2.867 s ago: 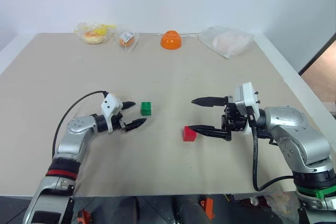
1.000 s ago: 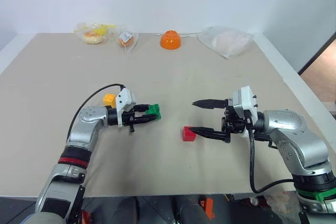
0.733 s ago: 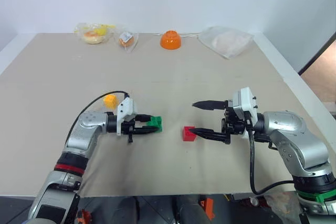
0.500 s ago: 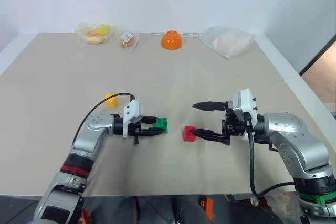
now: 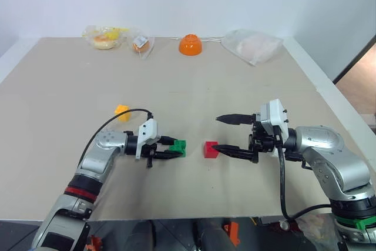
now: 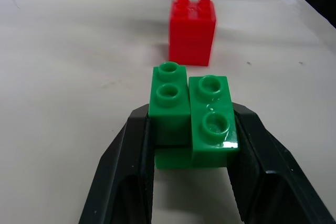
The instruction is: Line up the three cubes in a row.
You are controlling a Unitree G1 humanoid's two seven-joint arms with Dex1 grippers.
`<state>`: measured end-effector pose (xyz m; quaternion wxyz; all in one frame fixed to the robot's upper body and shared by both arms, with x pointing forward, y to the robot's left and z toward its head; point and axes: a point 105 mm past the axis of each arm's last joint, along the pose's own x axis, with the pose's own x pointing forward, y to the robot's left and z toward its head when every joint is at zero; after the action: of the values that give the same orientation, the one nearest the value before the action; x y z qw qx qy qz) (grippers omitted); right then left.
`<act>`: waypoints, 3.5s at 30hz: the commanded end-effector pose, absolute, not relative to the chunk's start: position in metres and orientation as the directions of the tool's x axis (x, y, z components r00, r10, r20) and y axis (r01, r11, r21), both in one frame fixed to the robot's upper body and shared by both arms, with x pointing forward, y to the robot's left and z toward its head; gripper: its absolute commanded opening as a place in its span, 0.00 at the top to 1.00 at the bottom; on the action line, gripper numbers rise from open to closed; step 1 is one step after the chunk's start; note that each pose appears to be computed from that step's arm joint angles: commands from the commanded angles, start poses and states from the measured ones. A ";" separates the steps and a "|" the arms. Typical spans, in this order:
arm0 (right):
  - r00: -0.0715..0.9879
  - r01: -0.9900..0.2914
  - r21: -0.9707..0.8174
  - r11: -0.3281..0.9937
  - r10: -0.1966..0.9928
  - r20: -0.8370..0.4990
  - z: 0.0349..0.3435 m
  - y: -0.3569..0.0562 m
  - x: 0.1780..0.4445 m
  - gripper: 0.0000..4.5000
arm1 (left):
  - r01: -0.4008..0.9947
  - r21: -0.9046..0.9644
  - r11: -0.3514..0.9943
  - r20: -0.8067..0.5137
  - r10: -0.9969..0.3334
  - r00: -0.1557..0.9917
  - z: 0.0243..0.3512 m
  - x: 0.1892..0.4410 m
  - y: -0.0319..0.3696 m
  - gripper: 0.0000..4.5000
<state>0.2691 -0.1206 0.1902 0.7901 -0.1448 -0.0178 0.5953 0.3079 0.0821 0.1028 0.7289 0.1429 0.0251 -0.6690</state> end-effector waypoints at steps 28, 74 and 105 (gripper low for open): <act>0.276 -0.930 -0.289 0.226 0.950 -0.144 0.201 -0.124 0.264 0.09 | 0.947 0.197 0.254 -0.110 -0.954 0.279 0.121 0.323 0.097 0.01; 0.316 -0.919 -0.268 0.290 0.947 -0.060 0.202 -0.115 0.262 0.09 | 0.565 0.061 0.823 -0.182 -0.547 0.817 0.106 0.327 0.229 0.01; 0.455 -0.847 -0.265 0.460 0.886 0.084 0.228 -0.123 0.279 0.09 | 0.474 0.030 0.880 -0.110 -0.468 0.877 0.107 0.387 0.194 0.01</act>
<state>0.2824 -0.1220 0.2178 0.8507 -0.0864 -0.0841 0.5116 0.3855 0.1962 0.1033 0.9676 0.0236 0.0578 -0.2447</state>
